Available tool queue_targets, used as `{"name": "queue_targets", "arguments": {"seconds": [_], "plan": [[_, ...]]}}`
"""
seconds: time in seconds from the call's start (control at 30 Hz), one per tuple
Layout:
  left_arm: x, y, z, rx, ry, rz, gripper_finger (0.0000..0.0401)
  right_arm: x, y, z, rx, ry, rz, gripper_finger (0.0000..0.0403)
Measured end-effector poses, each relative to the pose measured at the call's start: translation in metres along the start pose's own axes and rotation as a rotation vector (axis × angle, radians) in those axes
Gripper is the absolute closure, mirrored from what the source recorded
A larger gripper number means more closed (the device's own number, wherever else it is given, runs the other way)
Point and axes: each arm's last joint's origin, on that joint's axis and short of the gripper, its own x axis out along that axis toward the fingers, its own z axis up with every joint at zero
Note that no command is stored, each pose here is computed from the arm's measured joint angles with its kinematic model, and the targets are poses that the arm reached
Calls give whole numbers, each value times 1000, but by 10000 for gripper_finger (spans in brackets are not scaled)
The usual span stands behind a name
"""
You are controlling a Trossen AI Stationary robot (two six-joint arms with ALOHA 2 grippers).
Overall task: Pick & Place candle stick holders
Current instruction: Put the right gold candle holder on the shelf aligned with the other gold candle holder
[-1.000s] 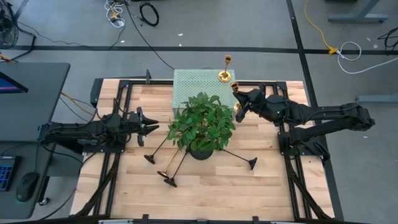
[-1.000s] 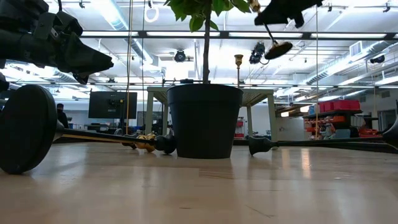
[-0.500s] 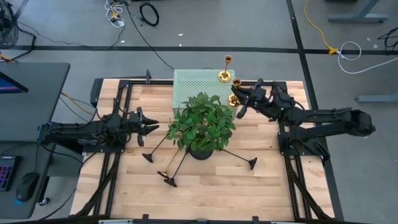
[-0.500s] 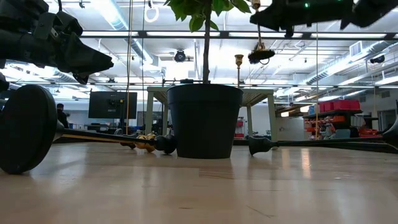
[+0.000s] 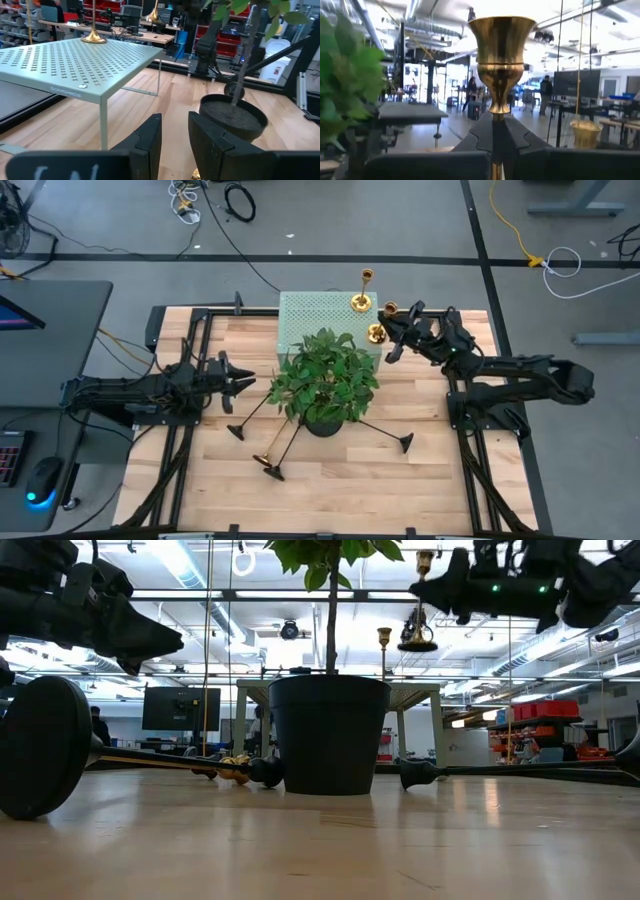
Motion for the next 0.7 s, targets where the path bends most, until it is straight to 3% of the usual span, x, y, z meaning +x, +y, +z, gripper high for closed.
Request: {"name": "queue_targets", "arguments": {"seconds": [0.7], "plan": [[0, 1, 0, 0, -4, 26, 302, 25, -33, -52, 33, -3, -1, 398]]}}
